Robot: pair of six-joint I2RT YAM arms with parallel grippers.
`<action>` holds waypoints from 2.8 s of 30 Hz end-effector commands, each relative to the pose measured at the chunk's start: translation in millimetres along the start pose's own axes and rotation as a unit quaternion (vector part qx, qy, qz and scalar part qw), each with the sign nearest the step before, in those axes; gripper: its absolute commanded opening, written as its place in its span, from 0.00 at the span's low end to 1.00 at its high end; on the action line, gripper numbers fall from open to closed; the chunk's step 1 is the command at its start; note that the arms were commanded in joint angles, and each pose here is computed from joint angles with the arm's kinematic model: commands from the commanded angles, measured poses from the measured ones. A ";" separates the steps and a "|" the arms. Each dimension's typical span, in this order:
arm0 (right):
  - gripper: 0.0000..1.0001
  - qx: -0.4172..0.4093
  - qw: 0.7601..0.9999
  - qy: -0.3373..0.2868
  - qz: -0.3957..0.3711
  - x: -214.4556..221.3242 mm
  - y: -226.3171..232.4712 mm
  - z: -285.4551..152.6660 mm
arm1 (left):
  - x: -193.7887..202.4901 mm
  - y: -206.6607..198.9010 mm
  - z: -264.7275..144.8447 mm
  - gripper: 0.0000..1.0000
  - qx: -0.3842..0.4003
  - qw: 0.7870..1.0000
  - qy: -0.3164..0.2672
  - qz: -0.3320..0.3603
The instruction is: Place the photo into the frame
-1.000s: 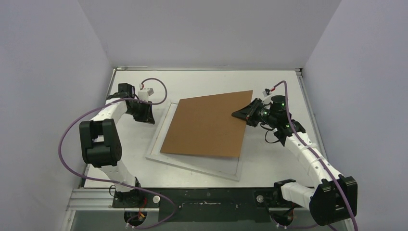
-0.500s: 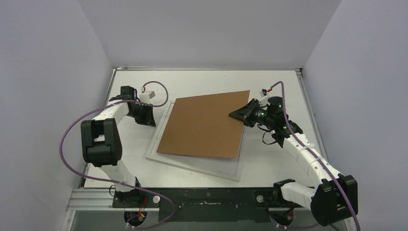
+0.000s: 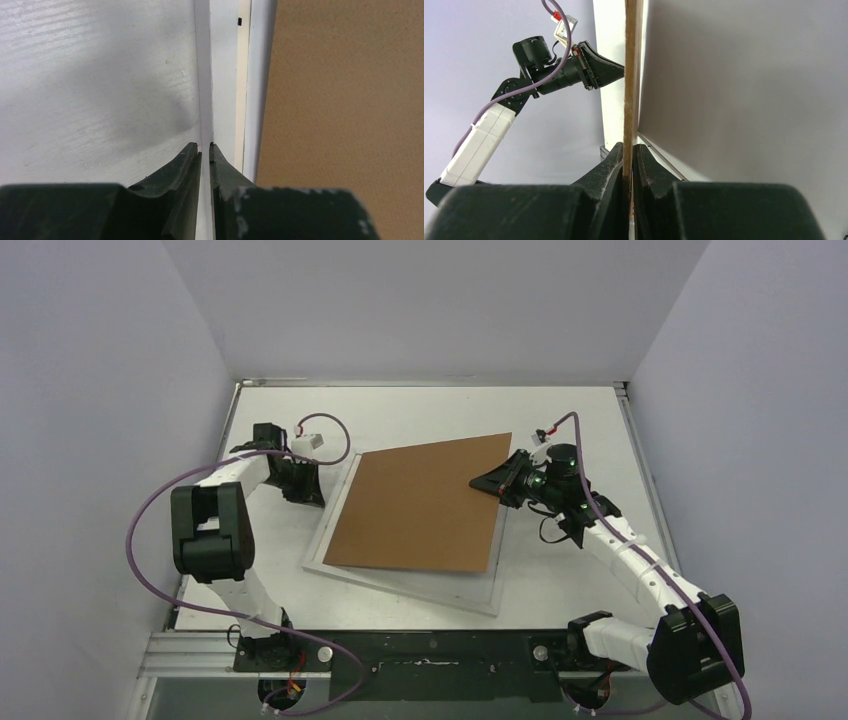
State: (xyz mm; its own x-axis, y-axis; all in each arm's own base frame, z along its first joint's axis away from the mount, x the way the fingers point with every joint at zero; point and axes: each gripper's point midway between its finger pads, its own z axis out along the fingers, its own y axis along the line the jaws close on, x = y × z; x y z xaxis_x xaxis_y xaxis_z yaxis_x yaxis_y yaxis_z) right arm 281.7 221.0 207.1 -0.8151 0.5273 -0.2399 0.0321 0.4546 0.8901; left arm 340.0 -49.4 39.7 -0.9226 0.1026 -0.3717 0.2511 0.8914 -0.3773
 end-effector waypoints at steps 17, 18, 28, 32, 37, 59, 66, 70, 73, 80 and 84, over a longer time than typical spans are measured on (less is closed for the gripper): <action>0.05 -0.049 0.998 -0.023 -0.009 -8.3 23.7 6.8 | -3.1 -7.9 12.7 0.08 0.018 1.000 -0.005 0.008; 0.05 -0.049 0.998 -0.023 -0.009 -8.3 23.4 6.9 | -3.1 -8.5 13.1 0.08 0.018 1.000 -0.005 0.008; 0.05 -0.046 0.999 -0.020 -0.007 -6.5 19.0 10.0 | 0.8 -9.5 17.9 0.07 0.018 1.000 0.001 0.010; 0.05 -0.045 0.999 -0.019 -0.007 -6.3 17.7 11.2 | 2.7 -9.3 20.0 0.06 0.020 1.000 0.005 0.009; 0.05 -0.044 0.999 -0.020 -0.010 -6.9 17.3 11.6 | 4.4 -10.9 22.9 0.06 0.029 1.000 0.009 0.005; 0.05 -0.016 0.999 -0.020 -0.025 -5.1 -0.8 17.9 | 9.7 -10.7 24.4 0.00 0.034 0.999 0.021 0.007; 0.05 0.047 0.997 -0.006 -0.053 -1.1 -27.9 19.1 | 11.1 -11.8 23.8 0.00 0.036 0.999 0.022 0.006; 0.06 0.088 0.994 0.003 -0.069 0.1 -42.0 18.7 | 11.0 -12.3 24.0 0.00 0.036 0.999 0.021 0.008; 0.09 0.116 0.990 0.008 -0.080 1.7 -52.2 19.9 | 11.2 -12.9 24.0 0.00 0.038 0.999 0.021 0.007; 0.32 0.193 0.974 0.033 -0.118 7.0 -75.4 18.6 | 11.9 -13.6 23.7 0.00 0.039 0.999 0.021 0.007; 0.52 0.233 0.961 0.045 -0.144 8.6 -84.9 17.3 | 13.0 -13.9 24.8 0.00 0.041 0.999 0.022 0.004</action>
State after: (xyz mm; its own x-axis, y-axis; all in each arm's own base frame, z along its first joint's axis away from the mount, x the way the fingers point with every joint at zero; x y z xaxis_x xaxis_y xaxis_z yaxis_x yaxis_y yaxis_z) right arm 284.6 208.3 131.2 -0.8612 0.3874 -0.3290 0.0928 0.7563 0.6476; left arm 342.7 -66.9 34.9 -0.9173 0.1074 -0.3834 0.2789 0.8607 -0.4260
